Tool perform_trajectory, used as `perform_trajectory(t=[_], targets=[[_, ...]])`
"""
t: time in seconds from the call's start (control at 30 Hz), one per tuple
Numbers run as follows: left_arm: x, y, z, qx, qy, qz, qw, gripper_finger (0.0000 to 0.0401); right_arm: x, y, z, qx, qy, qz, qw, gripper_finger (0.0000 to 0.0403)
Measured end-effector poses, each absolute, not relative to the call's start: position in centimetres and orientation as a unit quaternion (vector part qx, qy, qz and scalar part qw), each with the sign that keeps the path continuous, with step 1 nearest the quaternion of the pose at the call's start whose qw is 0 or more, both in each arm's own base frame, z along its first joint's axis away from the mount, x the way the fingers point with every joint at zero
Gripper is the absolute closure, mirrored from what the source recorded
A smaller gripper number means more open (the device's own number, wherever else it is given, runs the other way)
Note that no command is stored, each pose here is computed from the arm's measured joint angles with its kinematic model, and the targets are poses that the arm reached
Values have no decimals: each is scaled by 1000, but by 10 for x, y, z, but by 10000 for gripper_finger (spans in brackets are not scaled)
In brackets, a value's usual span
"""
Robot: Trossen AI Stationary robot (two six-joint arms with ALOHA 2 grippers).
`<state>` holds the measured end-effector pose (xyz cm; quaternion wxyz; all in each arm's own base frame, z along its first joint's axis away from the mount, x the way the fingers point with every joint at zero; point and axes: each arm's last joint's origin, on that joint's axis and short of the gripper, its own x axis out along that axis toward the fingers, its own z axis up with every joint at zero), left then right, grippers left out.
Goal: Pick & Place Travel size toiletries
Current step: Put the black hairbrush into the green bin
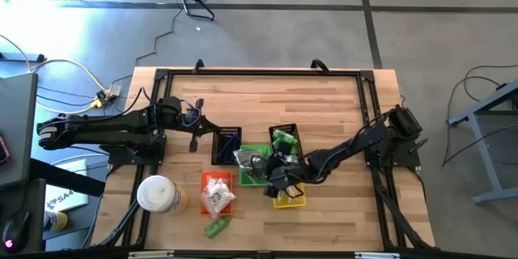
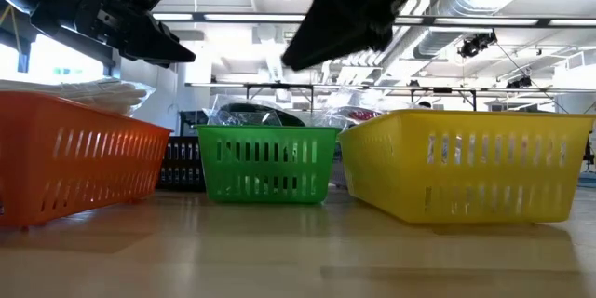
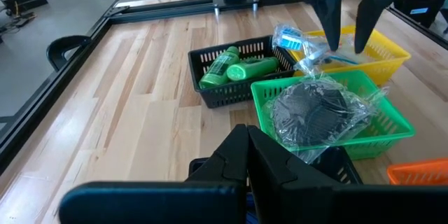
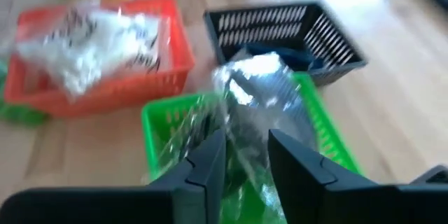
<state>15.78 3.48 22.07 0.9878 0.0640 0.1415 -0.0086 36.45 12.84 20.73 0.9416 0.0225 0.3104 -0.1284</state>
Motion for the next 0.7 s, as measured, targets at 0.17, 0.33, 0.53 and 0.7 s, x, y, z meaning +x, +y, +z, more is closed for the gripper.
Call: perform_trajectory(t=[0.17, 0.33, 0.53, 0.7], targets=[[158, 35, 221, 64, 142, -8, 988, 401, 365, 129, 202, 14, 337, -96, 937, 313], [158, 35, 221, 64, 142, -9, 988, 401, 364, 124, 199, -6, 338, -131, 932, 319], [158, 35, 221, 64, 141, -8, 988, 401, 370, 106, 199, -5, 341, -148, 929, 374], [158, 35, 221, 64, 141, -8, 988, 401, 375, 87, 197, -6, 357, -141, 923, 398]])
